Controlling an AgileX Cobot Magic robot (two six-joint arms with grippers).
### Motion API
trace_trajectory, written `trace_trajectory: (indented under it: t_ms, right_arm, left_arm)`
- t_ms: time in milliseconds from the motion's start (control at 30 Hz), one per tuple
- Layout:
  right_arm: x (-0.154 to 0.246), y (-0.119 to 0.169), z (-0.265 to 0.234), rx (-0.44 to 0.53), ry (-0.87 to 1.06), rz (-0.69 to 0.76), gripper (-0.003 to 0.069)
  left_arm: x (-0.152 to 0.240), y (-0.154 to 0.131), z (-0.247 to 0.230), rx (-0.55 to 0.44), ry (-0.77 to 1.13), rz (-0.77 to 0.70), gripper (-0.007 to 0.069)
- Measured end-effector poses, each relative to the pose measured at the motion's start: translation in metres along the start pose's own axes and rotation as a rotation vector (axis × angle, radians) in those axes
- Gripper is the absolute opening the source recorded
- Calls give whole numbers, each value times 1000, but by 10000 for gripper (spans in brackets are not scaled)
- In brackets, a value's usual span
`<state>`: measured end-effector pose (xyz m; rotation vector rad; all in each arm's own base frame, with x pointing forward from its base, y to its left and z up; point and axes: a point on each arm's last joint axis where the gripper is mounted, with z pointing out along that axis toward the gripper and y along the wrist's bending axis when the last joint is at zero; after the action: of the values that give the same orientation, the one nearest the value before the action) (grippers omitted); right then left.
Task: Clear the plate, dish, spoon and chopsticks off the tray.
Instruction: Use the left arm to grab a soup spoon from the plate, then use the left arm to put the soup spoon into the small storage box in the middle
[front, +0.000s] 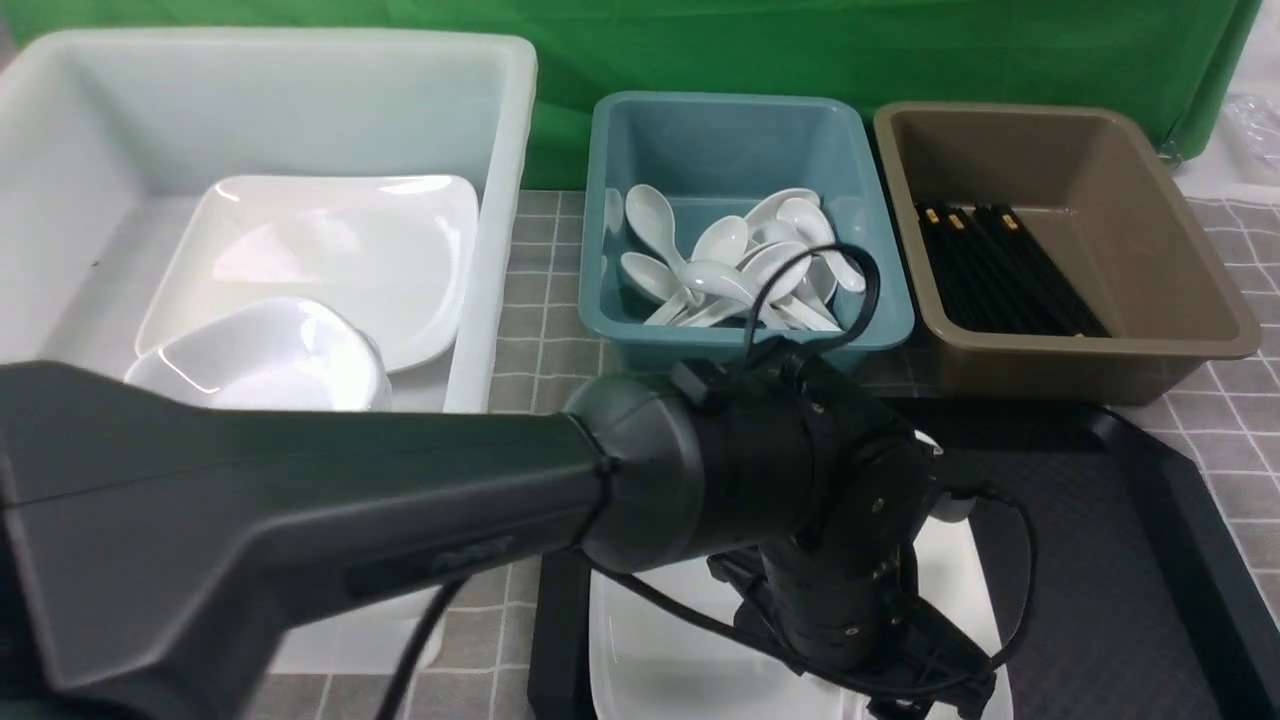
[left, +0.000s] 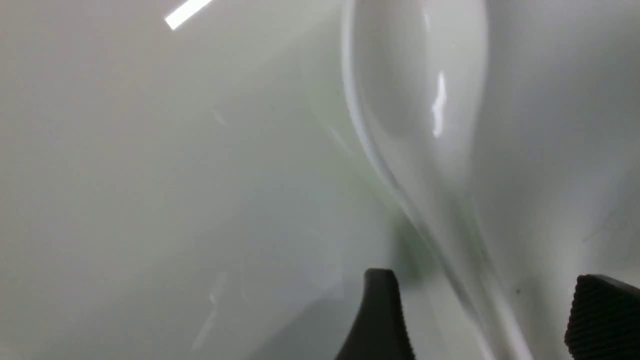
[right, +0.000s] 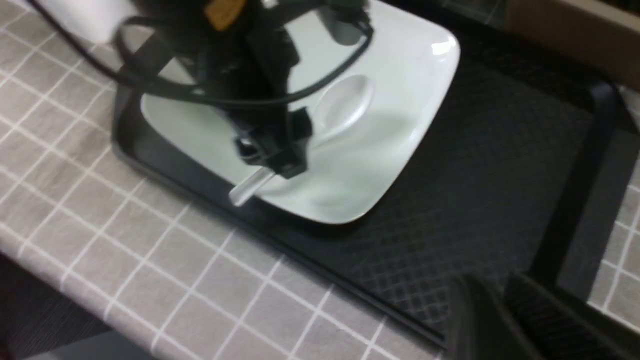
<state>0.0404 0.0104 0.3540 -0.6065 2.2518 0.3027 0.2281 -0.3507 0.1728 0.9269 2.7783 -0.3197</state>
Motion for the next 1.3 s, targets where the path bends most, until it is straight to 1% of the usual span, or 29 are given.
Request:
trace_trajectory:
  t_ms: [100,167,267,300,367,433,533,633,700,733,767,800,867,900,933,967,1033,1067,1100,1133,1167,1233,1300]
  right_arm:
    - [1,2,0,-18,8,-12,136]
    - [1,2,0,-22,9,-18,142]
    - [1,2,0,-22,9,-21,144]
    - [1,2,0,-23,9,-21,144]
    - [1,2,0,-23,9,-21,145]
    - [1,2,0,-24,10,-21,148]
    - [1,2,0,-24,10,-21,151]
    - [1,2,0,-25,10,-20,155]
    - [1,2,0,-25,10,-20,159]
    - [1,2,0,-25,10,-20,160]
    - [1,2,0,-25,10,-20,162]
    - [1,2,0,-25,10,-18,162]
    - [1,2,0,-25,10,-11,164]
    - [1,2,0,-26,11,-3,165]
    - [1,2,0,-28,12,9,165]
    - [1,3,0,-31,13,18,165]
    - [2,4,0,-46,21,36,165]
    - [2,4,0,-46,21,36,165]
    - [3,5,0,-59,27,42,165]
    - [3,6,0,-65,30,44,165]
    - [3,6,0,-67,31,45,165]
    - [3,6,0,-70,32,46,168]
    - [3,6,0,-68,31,45,171]
  left_arm:
    - [-1,2,9,-24,1,21,455]
    - [-2,4,10,-45,-6,43,400]
    - [-2,6,11,-67,-5,64,259]
    - [-1,6,11,-67,2,63,187]
    - [-1,5,8,-70,2,77,125]
    - [-2,7,1,-86,-7,96,130]
    - [-7,8,-23,-117,-66,137,130]
    - [-26,15,-74,-157,-230,172,130]
    - [-49,31,-113,-187,-399,174,130]
    - [-49,34,-114,-190,-400,173,130]
    - [-65,50,-131,-204,-499,174,130]
    - [-77,68,-139,-223,-556,172,130]
    - [-97,94,-144,-240,-640,181,130]
    - [-108,112,-141,-249,-665,181,130]
    - [-114,123,-138,-248,-685,176,132]
    - [-121,136,-132,-257,-697,176,143]
    - [-133,162,-112,-271,-702,153,192]
    - [-133,162,-112,-271,-702,153,198]
    - [-136,179,-100,-279,-696,128,264]
    - [-136,186,-93,-281,-684,114,313]
    - [-136,189,-90,-283,-677,109,344]
    - [-134,194,-88,-281,-661,83,458]
    - [-132,192,-99,-275,-658,63,530]
